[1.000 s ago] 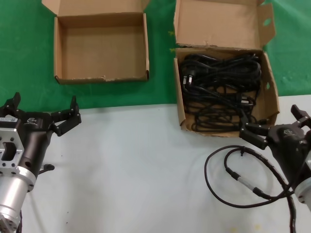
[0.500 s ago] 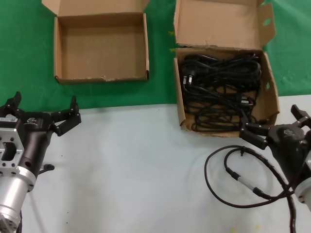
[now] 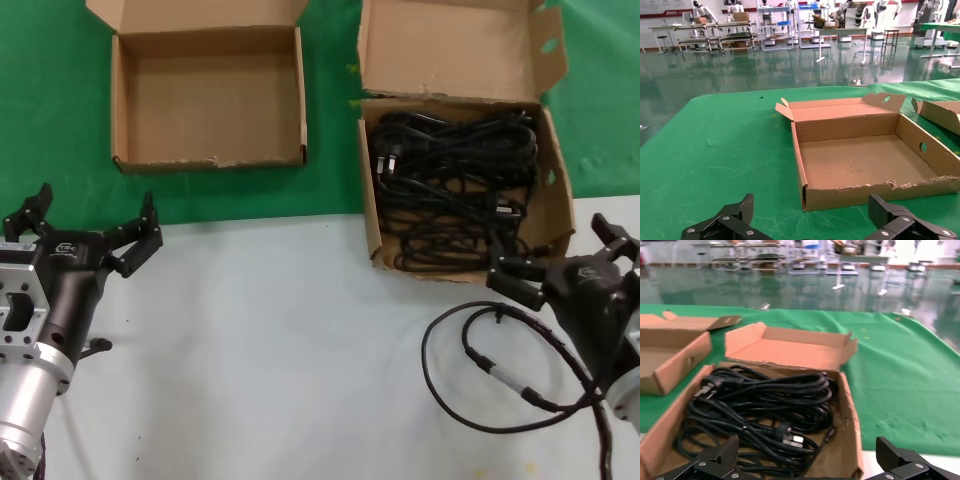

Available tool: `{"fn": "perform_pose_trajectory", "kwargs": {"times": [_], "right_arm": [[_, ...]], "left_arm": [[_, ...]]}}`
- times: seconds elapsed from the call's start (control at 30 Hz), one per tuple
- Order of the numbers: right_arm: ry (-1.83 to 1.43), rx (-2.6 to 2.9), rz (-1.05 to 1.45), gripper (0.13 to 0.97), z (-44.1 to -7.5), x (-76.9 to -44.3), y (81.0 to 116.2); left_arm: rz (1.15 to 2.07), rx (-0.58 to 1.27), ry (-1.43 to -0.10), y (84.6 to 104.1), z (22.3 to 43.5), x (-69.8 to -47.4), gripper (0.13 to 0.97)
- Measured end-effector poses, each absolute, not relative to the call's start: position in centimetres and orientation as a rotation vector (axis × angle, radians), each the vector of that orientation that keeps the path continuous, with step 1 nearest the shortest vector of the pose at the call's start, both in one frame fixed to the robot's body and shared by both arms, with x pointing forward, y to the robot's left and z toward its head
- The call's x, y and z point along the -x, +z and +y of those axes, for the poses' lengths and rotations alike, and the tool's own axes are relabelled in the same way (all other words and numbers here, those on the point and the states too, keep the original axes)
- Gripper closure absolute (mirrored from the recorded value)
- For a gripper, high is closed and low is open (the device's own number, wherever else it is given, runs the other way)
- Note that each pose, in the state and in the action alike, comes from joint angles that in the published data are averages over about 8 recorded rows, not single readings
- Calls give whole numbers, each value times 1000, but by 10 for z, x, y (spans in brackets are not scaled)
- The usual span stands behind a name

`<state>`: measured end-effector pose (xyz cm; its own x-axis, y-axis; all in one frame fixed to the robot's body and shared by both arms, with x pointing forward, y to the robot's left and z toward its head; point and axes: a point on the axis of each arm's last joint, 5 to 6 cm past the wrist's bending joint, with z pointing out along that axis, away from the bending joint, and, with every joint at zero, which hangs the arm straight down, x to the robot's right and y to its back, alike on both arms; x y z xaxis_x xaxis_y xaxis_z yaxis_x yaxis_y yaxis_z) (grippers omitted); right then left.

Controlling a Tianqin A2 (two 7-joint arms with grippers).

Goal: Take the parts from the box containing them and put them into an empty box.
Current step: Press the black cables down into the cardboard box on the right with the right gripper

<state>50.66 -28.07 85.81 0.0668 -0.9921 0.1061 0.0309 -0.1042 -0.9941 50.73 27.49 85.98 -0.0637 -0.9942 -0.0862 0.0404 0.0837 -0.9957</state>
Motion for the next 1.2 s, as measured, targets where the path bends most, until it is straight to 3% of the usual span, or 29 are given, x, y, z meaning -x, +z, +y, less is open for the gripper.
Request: {"fn": "perform_pose_trajectory", "kwargs": {"times": [0.2,0.43,0.7,0.83,1.1,1.2], "right_arm": [[-1297,1443,907,130,-291,-509,874],[-1395,1759,492,130,-310,-519,911],[-1443,2067,27,130,-321,-540,959],[-1462,2154,-126,130,-322,-556,980],[-1512,2274,-351,130,-319,-592,1005],[-1536,2300,-401,130,-316,-604,1011]], "left_arm": [[1268,1087,-1211,860,275,-507,327],[1268,1087,-1211,860,275,-507,457],[1268,1087,-1211,860,275,-507,671],[1268,1087,-1211,860,275,-507,671],[1268,1087,-1211,860,275,-507,830],[1268,1087,-1211,860,275,-507,854]]}}
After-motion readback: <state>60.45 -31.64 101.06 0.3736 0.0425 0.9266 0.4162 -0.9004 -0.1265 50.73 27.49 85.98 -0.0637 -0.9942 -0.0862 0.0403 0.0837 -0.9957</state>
